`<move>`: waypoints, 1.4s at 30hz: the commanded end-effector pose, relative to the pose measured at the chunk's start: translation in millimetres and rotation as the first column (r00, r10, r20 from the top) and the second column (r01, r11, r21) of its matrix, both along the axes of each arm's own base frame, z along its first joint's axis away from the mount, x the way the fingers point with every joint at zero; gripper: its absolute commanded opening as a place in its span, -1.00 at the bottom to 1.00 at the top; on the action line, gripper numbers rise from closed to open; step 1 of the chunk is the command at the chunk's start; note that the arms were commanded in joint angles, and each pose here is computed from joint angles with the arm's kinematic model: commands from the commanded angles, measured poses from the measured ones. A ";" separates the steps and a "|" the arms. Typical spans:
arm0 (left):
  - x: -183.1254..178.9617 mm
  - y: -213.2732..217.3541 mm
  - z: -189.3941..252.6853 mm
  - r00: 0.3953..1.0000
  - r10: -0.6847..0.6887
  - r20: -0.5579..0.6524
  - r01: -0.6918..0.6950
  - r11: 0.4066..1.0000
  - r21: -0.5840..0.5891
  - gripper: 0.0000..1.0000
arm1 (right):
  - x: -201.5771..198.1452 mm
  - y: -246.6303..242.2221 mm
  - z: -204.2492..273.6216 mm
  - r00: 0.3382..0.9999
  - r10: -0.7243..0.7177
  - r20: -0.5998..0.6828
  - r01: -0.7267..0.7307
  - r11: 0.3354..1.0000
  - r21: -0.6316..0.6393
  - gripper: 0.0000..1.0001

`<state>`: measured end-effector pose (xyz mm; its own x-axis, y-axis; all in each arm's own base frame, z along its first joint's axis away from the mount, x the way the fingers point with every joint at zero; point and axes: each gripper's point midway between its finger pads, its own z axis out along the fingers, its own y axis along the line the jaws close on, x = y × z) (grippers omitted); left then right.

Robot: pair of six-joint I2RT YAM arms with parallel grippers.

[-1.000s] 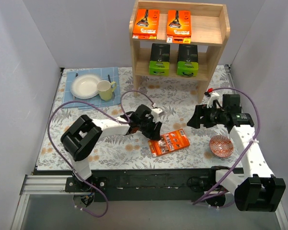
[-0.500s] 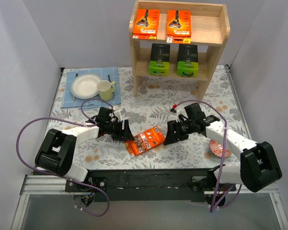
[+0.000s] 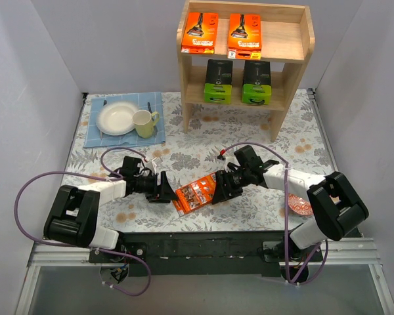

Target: Place and organize the shaving razors onto the shelf

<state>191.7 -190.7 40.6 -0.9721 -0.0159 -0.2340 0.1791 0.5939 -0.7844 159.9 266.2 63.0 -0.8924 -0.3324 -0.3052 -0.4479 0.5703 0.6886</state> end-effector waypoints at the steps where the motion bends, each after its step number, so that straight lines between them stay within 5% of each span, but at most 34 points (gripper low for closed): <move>1: -4.7 -3.7 7.0 0.997 -0.023 0.075 0.028 0.998 -0.057 0.22 | 8.8 13.8 2.8 1.000 -0.024 -0.003 0.024 0.998 0.065 0.23; 11: 51.5 1.6 32.5 0.965 -0.026 0.261 0.009 0.998 0.066 0.23 | 19.5 -0.8 -14.5 0.996 -0.087 -0.005 0.087 0.996 -0.011 0.26; 29: 33.6 -18.4 7.8 0.967 -0.181 0.182 0.186 0.982 -0.013 0.17 | 39.0 -0.9 -6.6 0.991 -0.131 -0.003 0.131 0.990 0.050 0.33; 36: -3.1 -57.8 3.1 0.929 -0.342 0.138 0.348 0.937 -0.019 0.14 | 43.6 1.9 -0.5 0.989 -0.147 -0.014 0.148 0.987 0.061 0.36; 42: 14.4 -88.5 12.6 0.936 -0.310 0.168 0.323 0.945 -0.052 0.13 | 60.9 13.3 1.9 0.985 -0.173 -0.009 0.173 0.981 0.089 0.38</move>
